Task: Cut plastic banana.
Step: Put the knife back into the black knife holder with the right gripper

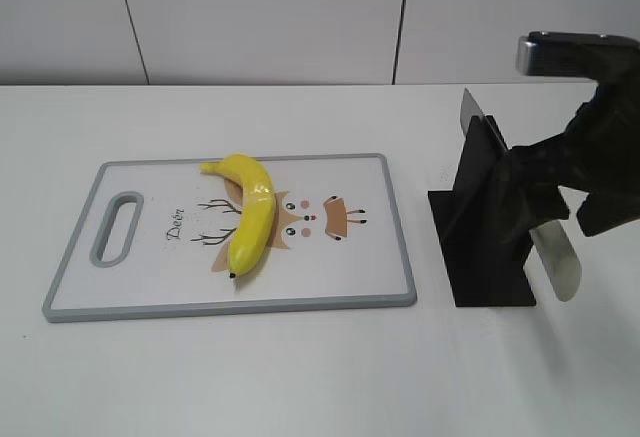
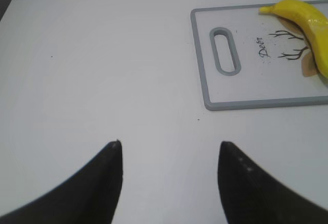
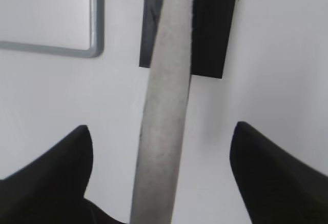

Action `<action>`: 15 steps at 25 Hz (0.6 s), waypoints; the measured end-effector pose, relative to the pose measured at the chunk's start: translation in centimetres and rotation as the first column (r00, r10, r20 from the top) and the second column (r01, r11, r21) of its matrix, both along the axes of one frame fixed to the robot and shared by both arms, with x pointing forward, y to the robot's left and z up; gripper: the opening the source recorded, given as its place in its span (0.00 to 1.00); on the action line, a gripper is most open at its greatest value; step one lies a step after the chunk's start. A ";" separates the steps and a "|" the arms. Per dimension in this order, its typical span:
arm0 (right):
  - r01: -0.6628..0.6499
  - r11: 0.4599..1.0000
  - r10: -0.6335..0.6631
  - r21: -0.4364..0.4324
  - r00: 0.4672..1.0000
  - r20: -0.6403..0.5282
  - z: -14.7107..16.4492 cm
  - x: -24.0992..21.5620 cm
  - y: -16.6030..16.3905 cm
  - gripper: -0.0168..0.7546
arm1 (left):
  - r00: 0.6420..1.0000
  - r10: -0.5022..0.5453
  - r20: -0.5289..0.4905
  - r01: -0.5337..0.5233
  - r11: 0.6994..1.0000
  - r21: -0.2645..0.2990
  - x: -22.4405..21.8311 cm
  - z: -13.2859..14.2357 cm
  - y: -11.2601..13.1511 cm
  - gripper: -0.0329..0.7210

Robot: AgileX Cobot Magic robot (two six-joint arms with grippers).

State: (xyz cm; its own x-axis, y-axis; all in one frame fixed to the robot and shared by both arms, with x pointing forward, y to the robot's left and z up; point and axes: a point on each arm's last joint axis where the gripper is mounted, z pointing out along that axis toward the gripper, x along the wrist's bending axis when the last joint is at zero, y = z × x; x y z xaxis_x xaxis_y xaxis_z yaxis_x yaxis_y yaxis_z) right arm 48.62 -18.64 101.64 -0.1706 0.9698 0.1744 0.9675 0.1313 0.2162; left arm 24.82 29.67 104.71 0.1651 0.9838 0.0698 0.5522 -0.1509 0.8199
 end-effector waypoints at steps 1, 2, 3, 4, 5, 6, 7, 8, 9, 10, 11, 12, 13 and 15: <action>-0.014 1.000 0.014 0.008 1.000 0.007 0.6 -0.4 -0.1 0.87 | 1.000 0.000 0.000 0.000 1.000 0.000 0.0 0.0 0.0 0.78; -0.034 0.999 0.034 0.015 0.999 0.027 1.4 -0.9 -0.2 0.87 | 1.000 0.000 0.000 0.000 1.000 0.000 0.0 0.0 0.0 0.78; -0.060 0.998 0.059 0.020 0.997 0.052 2.2 -1.4 -0.4 0.87 | 1.000 0.000 0.000 0.000 1.000 0.000 0.0 0.0 0.0 0.78; -0.084 0.996 0.081 0.027 0.994 0.078 3.0 -1.9 -0.6 0.87 | 1.000 0.000 0.000 0.000 1.000 0.000 0.0 0.0 0.0 0.78; -0.113 0.993 0.109 0.034 0.988 0.112 3.9 -2.5 -0.7 0.87 | 1.000 0.000 0.000 0.000 1.000 0.000 0.0 0.0 0.0 0.78; -0.145 0.989 0.138 0.038 0.980 0.143 4.8 -3.2 -0.9 0.87 | 1.000 0.000 0.000 0.000 1.000 0.000 0.0 0.0 0.0 0.78; -0.173 0.984 0.163 0.041 0.972 0.171 5.6 -3.8 -1.1 0.86 | 1.000 0.000 0.000 0.000 1.000 0.000 0.0 0.0 0.0 0.78; -0.195 0.980 0.182 0.044 0.961 0.209 6.5 -4.5 -1.4 0.86 | 1.000 0.000 0.000 0.000 1.000 0.000 0.0 0.0 0.0 0.78; -0.217 0.975 0.200 0.044 0.948 0.250 7.3 -5.3 -1.6 0.86 | 1.000 0.000 0.000 0.000 1.000 0.000 0.0 0.0 0.0 0.78; -0.234 0.971 0.213 0.042 0.934 0.288 8.0 -6.1 -2.0 0.85 | 1.000 0.000 0.000 0.000 1.000 0.000 0.0 0.0 0.0 0.78; -0.244 0.969 0.220 0.042 0.924 0.312 8.3 -6.9 -2.3 0.85 | 1.000 0.000 0.000 0.000 1.000 0.000 0.0 0.0 0.0 0.78; -0.253 0.967 0.225 0.041 0.914 0.337 8.6 -7.8 -2.6 0.84 | 1.000 0.000 0.000 0.000 1.000 0.000 0.0 0.0 0.0 0.78; -0.258 0.965 0.227 0.041 0.906 0.359 8.6 -8.7 -3.0 0.84 | 1.000 0.000 0.000 0.000 1.000 0.000 0.0 0.0 0.0 0.78; -0.263 0.964 0.228 0.039 0.892 0.390 8.1 -10.4 -3.7 0.83 | 1.000 0.000 0.000 0.000 1.000 0.000 0.0 0.0 0.0 0.78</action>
State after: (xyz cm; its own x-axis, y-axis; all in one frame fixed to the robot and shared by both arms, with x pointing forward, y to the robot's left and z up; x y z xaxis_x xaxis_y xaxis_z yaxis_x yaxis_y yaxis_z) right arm 38.26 -22.34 109.70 -0.4717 0.8719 0.1315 0.7489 0.3175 0.5816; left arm 24.82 29.67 104.71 0.1651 0.9838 0.0698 0.5522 -0.1509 0.8199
